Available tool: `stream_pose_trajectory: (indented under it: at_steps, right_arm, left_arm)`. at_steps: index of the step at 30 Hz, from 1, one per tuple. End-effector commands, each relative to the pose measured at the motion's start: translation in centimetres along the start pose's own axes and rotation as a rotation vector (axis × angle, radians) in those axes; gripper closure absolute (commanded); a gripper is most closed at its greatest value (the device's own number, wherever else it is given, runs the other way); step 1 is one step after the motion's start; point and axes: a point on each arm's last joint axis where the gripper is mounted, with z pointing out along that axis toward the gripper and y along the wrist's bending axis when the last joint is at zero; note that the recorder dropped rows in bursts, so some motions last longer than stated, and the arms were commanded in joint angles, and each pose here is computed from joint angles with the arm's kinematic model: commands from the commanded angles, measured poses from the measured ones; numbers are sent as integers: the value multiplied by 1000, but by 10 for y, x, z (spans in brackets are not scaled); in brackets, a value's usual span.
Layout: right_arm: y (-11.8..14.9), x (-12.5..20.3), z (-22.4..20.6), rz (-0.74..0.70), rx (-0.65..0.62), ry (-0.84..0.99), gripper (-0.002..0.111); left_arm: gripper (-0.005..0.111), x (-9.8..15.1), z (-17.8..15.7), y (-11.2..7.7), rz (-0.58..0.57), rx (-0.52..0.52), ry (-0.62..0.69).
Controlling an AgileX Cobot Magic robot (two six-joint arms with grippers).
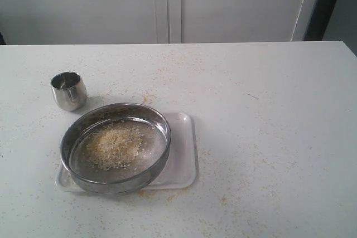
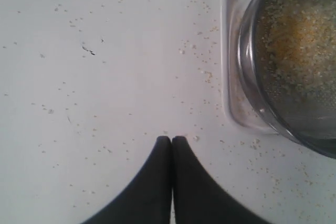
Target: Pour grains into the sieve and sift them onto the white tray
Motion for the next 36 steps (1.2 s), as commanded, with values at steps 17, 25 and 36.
stream_pose_trajectory:
  at_steps: [17, 25, 36]
  right_arm:
    - [0, 0, 0, 2, 5, -16, 108]
    - [0, 0, 0, 2, 5, -16, 108]
    - [0, 0, 0, 2, 5, -16, 108]
  left_arm:
    - [107, 61, -35, -19, 97, 108, -133]
    - [107, 73, -37, -20, 113, 117, -155]
    - [107, 73, -37, -20, 130, 111, -149]
